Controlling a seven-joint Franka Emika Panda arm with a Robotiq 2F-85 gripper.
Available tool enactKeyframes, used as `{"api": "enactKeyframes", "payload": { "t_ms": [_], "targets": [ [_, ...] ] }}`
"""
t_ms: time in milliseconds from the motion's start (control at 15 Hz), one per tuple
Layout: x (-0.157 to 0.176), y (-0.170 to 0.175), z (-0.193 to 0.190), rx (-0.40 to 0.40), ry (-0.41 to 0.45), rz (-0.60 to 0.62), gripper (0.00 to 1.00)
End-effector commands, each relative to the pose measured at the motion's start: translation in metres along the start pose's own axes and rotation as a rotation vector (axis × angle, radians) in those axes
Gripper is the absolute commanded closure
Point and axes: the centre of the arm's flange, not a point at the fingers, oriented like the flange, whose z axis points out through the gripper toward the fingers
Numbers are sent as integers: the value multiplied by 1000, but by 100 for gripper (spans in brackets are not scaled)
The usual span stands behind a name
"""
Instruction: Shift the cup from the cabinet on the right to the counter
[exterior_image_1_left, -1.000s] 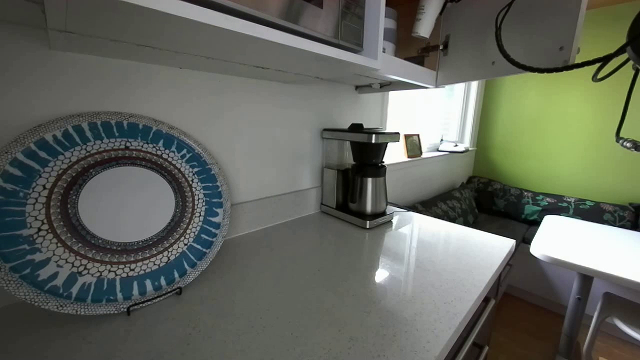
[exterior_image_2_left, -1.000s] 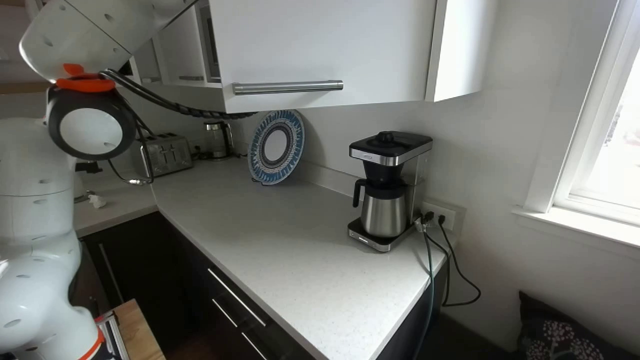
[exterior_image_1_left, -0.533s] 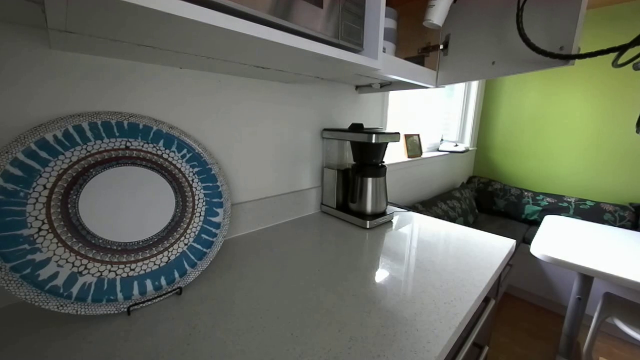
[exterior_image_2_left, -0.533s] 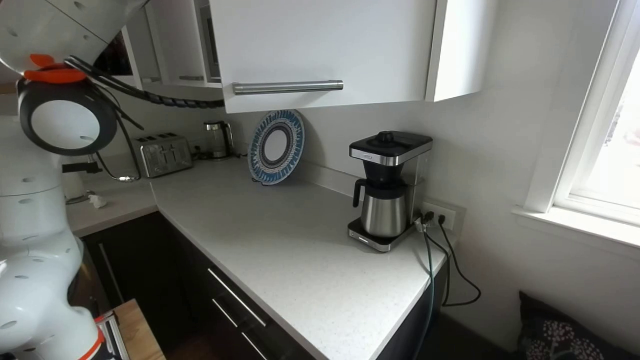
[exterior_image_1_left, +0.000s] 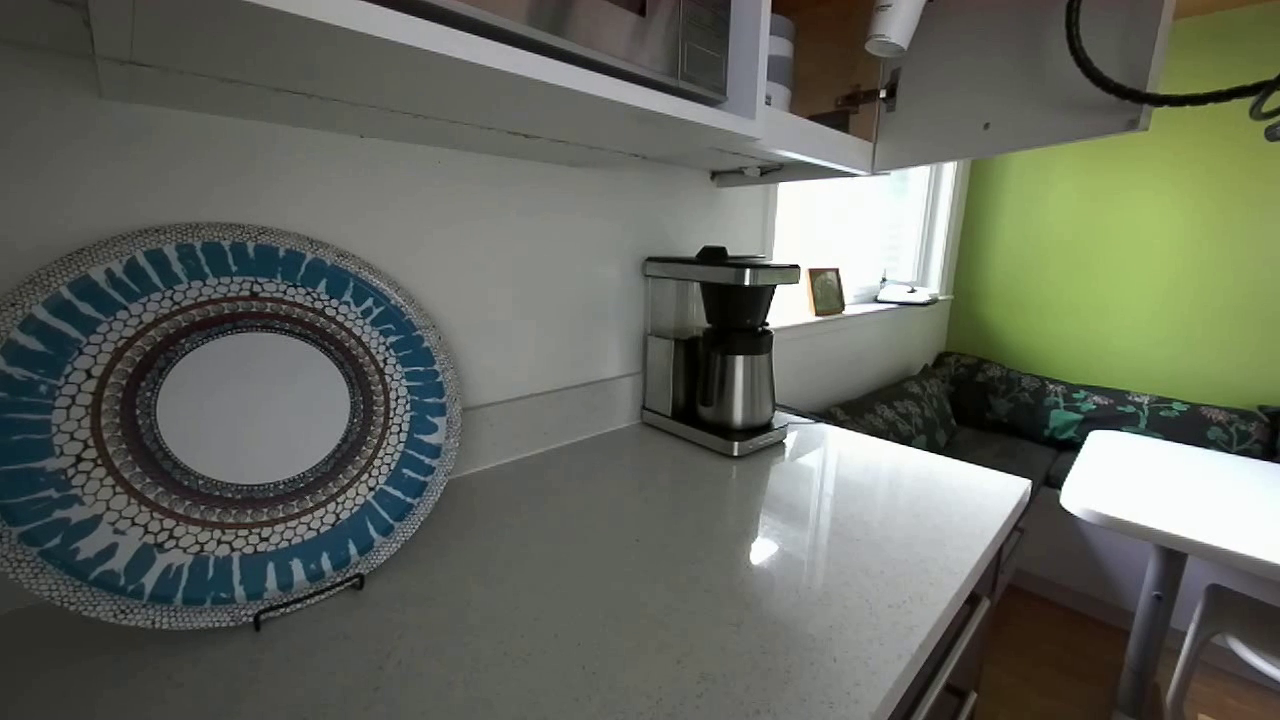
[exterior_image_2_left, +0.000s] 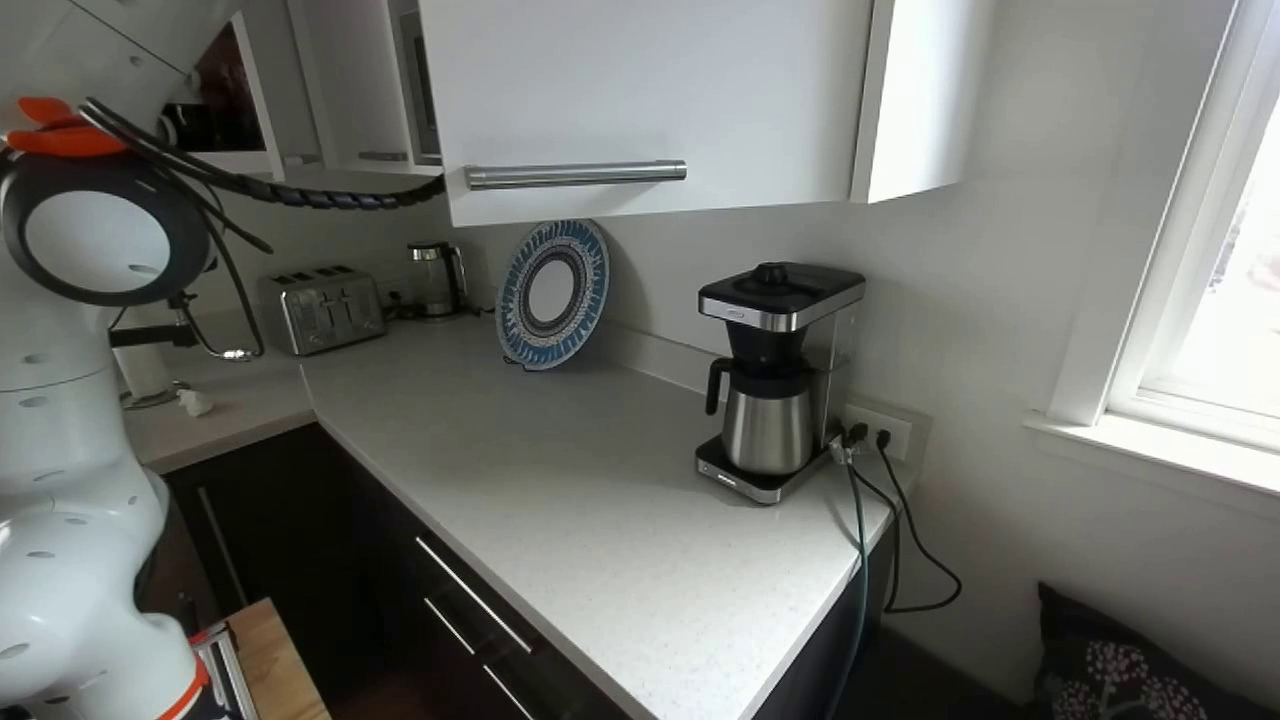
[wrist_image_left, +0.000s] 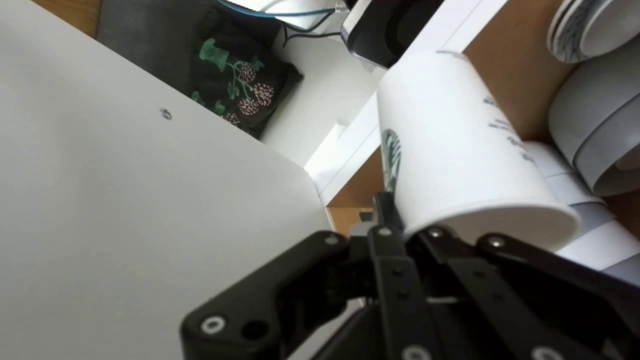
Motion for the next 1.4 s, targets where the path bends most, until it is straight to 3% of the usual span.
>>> {"api": "enactKeyframes", "payload": {
  "t_ms": [0,667,1333],
  "targets": [
    [-33,36,15,-24,-92,-29,99],
    [-92,34,19,-61,-183,-102,99],
    [-143,29,55,-122,-282,-181,99]
  ]
}}
